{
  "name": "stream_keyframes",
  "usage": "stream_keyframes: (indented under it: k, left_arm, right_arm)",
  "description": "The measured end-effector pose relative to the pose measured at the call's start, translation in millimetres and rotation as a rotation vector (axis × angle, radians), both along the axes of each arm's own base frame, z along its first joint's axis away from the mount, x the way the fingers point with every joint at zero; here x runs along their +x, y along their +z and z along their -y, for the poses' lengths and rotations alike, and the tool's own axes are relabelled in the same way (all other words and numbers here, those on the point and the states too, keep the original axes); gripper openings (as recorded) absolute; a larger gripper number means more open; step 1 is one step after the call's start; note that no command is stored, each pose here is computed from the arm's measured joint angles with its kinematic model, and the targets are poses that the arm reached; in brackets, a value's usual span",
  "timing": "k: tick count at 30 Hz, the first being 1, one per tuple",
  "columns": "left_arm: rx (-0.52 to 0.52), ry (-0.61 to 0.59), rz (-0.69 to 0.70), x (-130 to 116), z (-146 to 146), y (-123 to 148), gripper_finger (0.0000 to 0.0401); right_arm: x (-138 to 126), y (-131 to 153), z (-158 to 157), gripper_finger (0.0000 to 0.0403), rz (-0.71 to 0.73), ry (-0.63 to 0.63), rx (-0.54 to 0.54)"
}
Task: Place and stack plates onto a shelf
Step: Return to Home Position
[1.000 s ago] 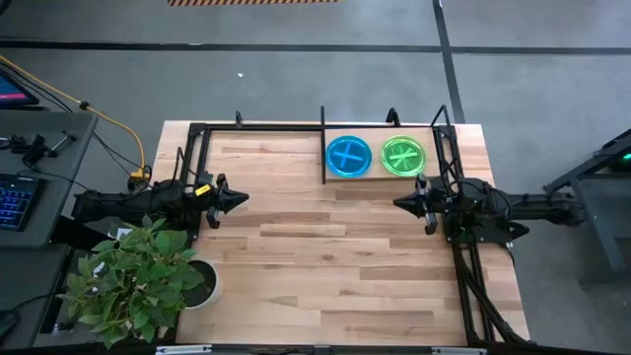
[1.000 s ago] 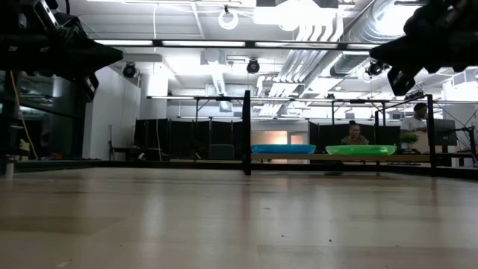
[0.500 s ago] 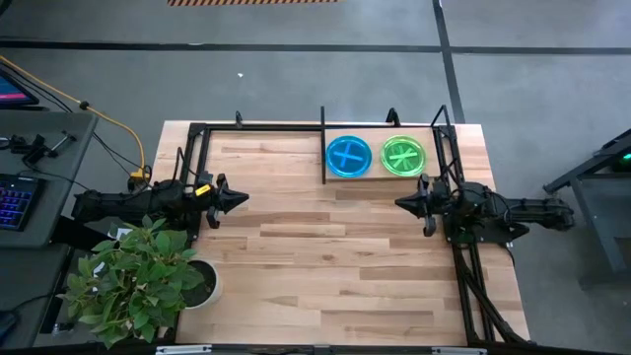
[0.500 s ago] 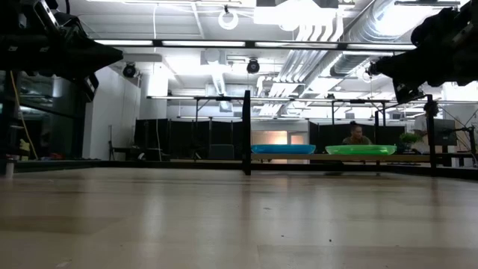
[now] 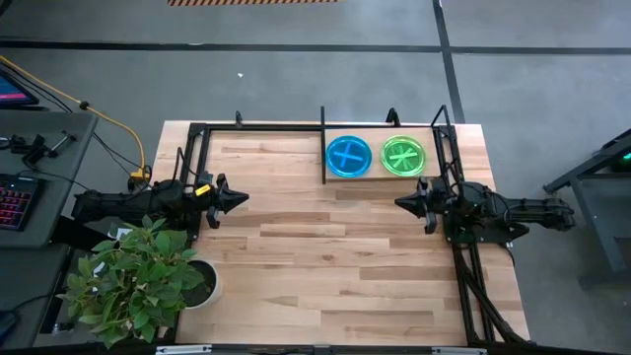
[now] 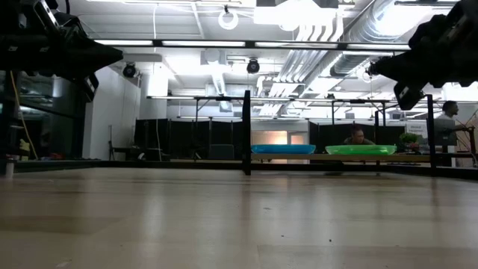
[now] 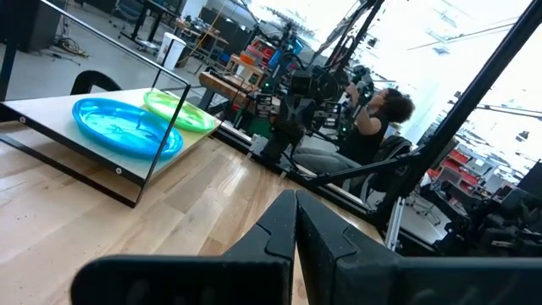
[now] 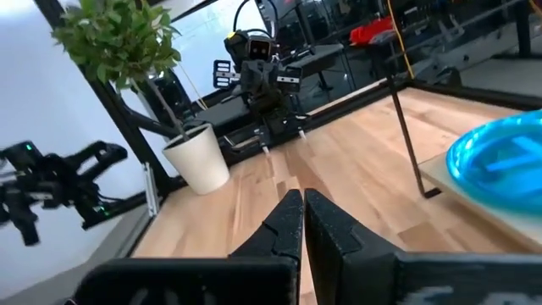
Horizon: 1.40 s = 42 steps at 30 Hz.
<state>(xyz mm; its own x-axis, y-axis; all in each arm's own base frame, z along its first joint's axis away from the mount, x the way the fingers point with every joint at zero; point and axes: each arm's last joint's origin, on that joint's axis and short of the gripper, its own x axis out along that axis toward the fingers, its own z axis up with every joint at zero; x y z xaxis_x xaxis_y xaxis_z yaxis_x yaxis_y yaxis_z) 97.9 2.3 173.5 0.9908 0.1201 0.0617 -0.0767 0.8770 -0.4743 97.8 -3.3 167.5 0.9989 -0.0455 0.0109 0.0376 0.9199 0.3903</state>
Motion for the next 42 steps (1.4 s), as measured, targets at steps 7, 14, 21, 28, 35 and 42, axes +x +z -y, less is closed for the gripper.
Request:
stream_keyframes:
  k: [7, 14, 21, 28, 35, 42]
  left_arm:
    - [0.000, 0.000, 0.000, 0.0, 0.0, 0.1, 0.0001]
    - [0.000, 0.000, 0.000, 0.0, 0.0, 0.1, 0.0001]
    - [0.000, 0.000, 0.000, 0.0, 0.0, 0.1, 0.0001]
    - [0.000, 0.000, 0.000, 0.0, 0.0, 0.1, 0.0001]
    - [0.000, 0.000, 0.001, 0.0, 0.0, 0.2, 0.0001]
    - [0.000, 0.000, 0.000, 0.0, 0.0, 0.1, 0.0001]
  right_arm:
    - [0.0, -0.1, 0.0, 0.0000, 0.002, 0.001, 0.072]
    - [0.0, -0.1, 0.0, 0.0000, 0.002, 0.001, 0.071]
    - [0.0, -0.2, 0.0, 0.0000, 0.001, 0.001, 0.071]
    - [0.0, -0.1, 0.0, 0.0000, 0.002, 0.000, 0.071]
    - [0.0, -0.1, 0.0, 0.0000, 0.002, 0.000, 0.071]
    - [0.0, -0.1, 0.0, 0.0000, 0.002, 0.000, 0.071]
